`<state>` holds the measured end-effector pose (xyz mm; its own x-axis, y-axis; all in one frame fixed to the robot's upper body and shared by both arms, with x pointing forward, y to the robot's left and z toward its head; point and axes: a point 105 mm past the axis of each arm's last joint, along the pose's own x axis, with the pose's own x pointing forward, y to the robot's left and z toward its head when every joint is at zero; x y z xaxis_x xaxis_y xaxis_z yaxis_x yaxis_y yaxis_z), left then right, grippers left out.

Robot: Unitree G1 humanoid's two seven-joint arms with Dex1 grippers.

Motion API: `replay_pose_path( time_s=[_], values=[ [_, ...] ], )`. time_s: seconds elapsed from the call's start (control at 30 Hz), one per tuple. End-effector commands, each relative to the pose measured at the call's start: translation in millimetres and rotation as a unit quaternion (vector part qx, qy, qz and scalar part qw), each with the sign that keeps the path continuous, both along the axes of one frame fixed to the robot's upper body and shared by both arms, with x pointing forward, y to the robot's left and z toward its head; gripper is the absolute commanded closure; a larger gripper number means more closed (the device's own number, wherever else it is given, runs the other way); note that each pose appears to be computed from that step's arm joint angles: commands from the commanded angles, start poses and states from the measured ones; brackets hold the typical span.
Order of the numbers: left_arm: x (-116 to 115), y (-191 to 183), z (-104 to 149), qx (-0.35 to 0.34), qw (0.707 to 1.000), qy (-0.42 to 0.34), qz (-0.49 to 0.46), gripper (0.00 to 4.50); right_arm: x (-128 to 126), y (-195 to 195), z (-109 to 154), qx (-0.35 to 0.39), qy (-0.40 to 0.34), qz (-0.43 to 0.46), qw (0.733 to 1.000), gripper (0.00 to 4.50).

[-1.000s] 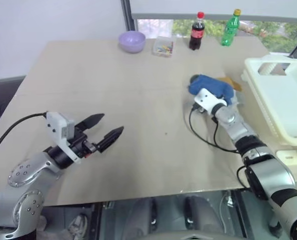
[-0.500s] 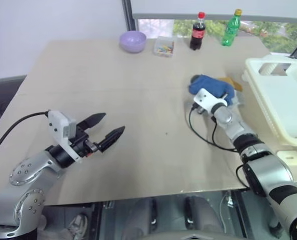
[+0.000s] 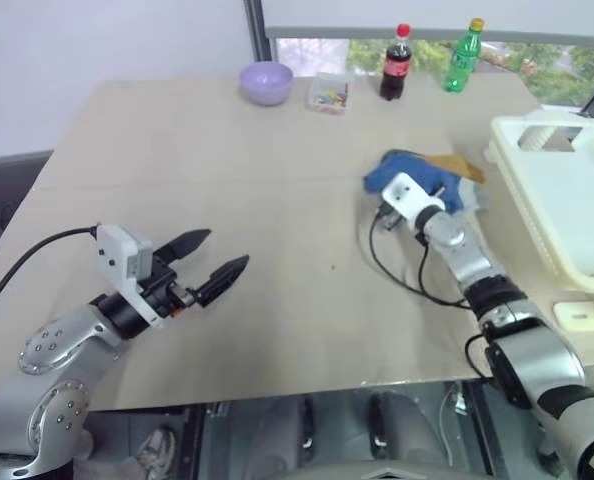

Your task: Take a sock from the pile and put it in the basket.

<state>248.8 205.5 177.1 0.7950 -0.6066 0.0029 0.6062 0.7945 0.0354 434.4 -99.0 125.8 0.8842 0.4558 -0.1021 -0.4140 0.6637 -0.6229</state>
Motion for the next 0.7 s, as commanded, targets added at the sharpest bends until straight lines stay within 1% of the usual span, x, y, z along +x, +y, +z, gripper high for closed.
replay_pose_path(
  time_s=[0.03,0.07,0.13,0.2,0.23,0.27,0.3,0.37,0.4,0.43,0.47,0.5,0.6,0.7],
  values=[
    [0,4,11,0.002,1.000,-0.022,0.006,0.00,-26,24,9,0.034,0.034,0.070,0.996,4.46],
    [1,5,11,0.001,1.000,-0.021,0.007,0.00,-34,29,6,0.036,0.048,0.082,0.995,4.46],
    [2,6,9,0.002,1.000,-0.016,0.008,0.00,-59,44,-4,0.040,0.099,0.128,0.986,4.46],
    [2,7,5,0.004,1.000,-0.009,0.009,0.00,-96,62,-14,0.025,0.156,0.212,0.964,4.46],
    [3,8,3,0.009,1.000,-0.005,0.011,0.00,-113,70,-14,0.037,0.180,0.242,0.953,4.21],
    [4,10,1,0.014,1.000,-0.002,0.013,0.00,-124,74,-11,0.056,0.198,0.254,0.945,3.90],
    [5,11,-3,0.021,1.000,0.003,0.017,0.00,-136,74,-8,0.057,0.210,0.269,0.938,3.62],
    [8,9,-7,0.030,0.999,0.011,0.014,0.00,-144,68,-4,0.059,0.220,0.269,0.936,2.61],
    [9,7,-9,0.032,0.999,0.013,0.012,0.00,-145,66,-3,0.058,0.222,0.266,0.936,2.25],
    [10,4,-10,0.026,0.999,0.018,0.005,0.00,-144,63,-2,0.055,0.219,0.258,0.939,1.75],
    [13,-4,-17,0.027,0.999,0.033,-0.007,0.00,-144,58,-1,0.044,0.210,0.252,0.944,1.28],
    [15,-9,-22,0.028,0.998,0.045,-0.015,0.00,-144,54,-1,0.035,0.204,0.248,0.946,1.28],
    [27,-30,-48,0.043,0.995,0.084,-0.028,0.00,-147,45,11,0.062,0.191,0.246,0.948,1.28],
    [45,-49,-66,0.038,0.994,0.103,-0.018,0.00,-144,31,23,0.062,0.145,0.227,0.961,1.28]
  ],
)
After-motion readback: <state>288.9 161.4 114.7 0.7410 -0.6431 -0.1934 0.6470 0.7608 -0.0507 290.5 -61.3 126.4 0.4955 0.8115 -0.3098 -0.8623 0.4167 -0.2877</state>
